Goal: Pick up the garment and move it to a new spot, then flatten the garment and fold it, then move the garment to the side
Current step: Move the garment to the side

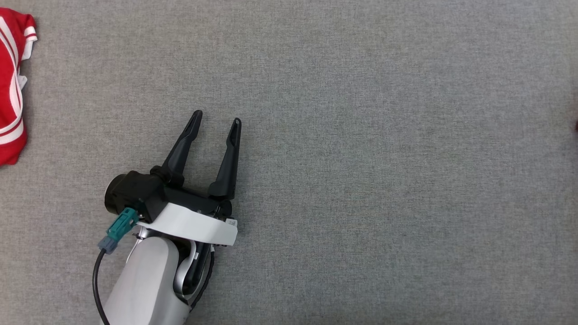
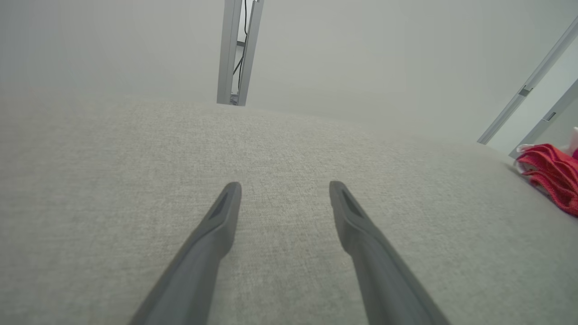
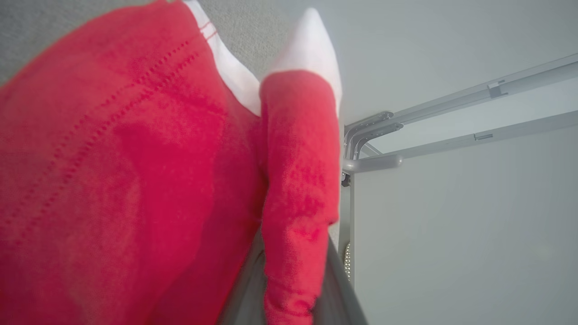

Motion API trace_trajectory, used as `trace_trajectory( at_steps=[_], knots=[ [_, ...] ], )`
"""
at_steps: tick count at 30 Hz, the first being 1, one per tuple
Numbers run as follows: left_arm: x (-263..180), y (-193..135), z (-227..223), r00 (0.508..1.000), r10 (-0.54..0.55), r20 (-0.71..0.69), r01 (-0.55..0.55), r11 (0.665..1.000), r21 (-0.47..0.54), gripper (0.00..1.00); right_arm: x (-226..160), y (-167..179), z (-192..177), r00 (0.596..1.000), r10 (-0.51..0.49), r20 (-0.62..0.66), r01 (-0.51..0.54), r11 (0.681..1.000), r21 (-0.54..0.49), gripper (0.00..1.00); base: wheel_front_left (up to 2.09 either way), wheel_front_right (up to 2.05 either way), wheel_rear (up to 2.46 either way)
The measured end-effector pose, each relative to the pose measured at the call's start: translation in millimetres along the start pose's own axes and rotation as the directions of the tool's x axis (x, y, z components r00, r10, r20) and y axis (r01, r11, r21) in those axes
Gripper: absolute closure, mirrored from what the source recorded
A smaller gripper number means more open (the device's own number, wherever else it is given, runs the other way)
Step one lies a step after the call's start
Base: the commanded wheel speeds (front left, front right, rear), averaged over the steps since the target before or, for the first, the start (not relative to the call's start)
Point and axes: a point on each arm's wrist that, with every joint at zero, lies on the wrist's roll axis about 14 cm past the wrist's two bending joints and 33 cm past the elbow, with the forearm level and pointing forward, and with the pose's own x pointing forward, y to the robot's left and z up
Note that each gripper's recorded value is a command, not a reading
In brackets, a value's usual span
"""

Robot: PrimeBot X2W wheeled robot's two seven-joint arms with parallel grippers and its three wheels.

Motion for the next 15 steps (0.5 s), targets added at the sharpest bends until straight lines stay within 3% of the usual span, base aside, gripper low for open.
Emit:
trace_trajectory(
  at_steps=[4,5,6,7,15],
  knots=[
    [-1.3,4.6,0.8,1.000,0.010,0.001,-0.010,1.000,0.003,0.00,-0.7,7.3,-7.0,1.000,-0.003,-0.031,0.004,1.000,0.023,1.00,0.00,0.00,0.00],
    [-1.6,6.0,1.1,1.000,0.015,0.001,-0.015,1.000,0.004,0.00,-0.6,9.2,-7.5,0.999,-0.003,-0.035,0.005,0.999,0.041,0.66,0.00,0.00,0.00],
    [-2.0,7.4,1.6,1.000,0.018,0.002,-0.018,1.000,0.006,0.00,-0.9,10.7,-6.4,0.999,-0.006,-0.032,0.007,0.999,0.036,0.05,0.00,0.00,0.00],
    [-2.5,9.0,2.2,1.000,0.023,0.003,-0.023,1.000,0.008,0.00,-1.6,11.4,-4.4,1.000,-0.009,-0.024,0.010,0.999,0.048,0.00,0.00,0.00,0.00],
    [-11.2,10.2,12.7,0.999,0.035,0.019,-0.035,0.999,0.019,0.00,-15.6,0.2,16.4,0.998,-0.055,0.037,0.051,0.993,0.103,0.00,0.00,0.00,0.00]
  ],
)
